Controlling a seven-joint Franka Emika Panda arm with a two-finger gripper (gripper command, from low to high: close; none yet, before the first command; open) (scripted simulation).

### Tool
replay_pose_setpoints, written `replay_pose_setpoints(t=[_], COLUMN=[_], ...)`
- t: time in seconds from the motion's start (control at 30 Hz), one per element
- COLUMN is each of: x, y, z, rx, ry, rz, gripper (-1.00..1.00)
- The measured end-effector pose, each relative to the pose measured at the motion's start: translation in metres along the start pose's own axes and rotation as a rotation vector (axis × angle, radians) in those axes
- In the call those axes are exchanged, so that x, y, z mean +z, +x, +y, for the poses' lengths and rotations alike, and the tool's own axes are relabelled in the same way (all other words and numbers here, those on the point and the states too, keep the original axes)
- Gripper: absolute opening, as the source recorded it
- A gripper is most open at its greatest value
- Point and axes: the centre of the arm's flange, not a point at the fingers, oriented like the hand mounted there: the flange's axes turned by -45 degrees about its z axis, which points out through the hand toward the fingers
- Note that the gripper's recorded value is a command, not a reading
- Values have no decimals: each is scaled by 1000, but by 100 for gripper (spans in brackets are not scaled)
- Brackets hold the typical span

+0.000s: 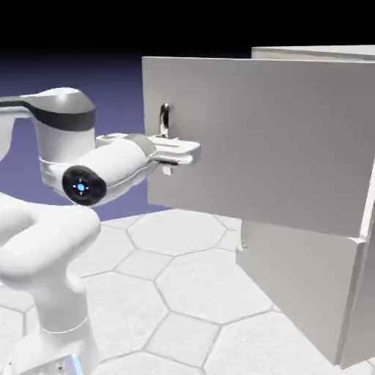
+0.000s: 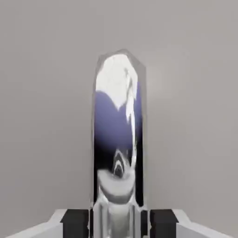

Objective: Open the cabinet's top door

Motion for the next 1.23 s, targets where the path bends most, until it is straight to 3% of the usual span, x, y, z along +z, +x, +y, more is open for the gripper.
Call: replay_pose_setpoints(t=[0.73,1.23], x=[-172,-217], y=[0,-2], z=[-112,-166], rx=[0,1], ry=[-471,-633], rz=[0,5], gripper=[-100,-100])
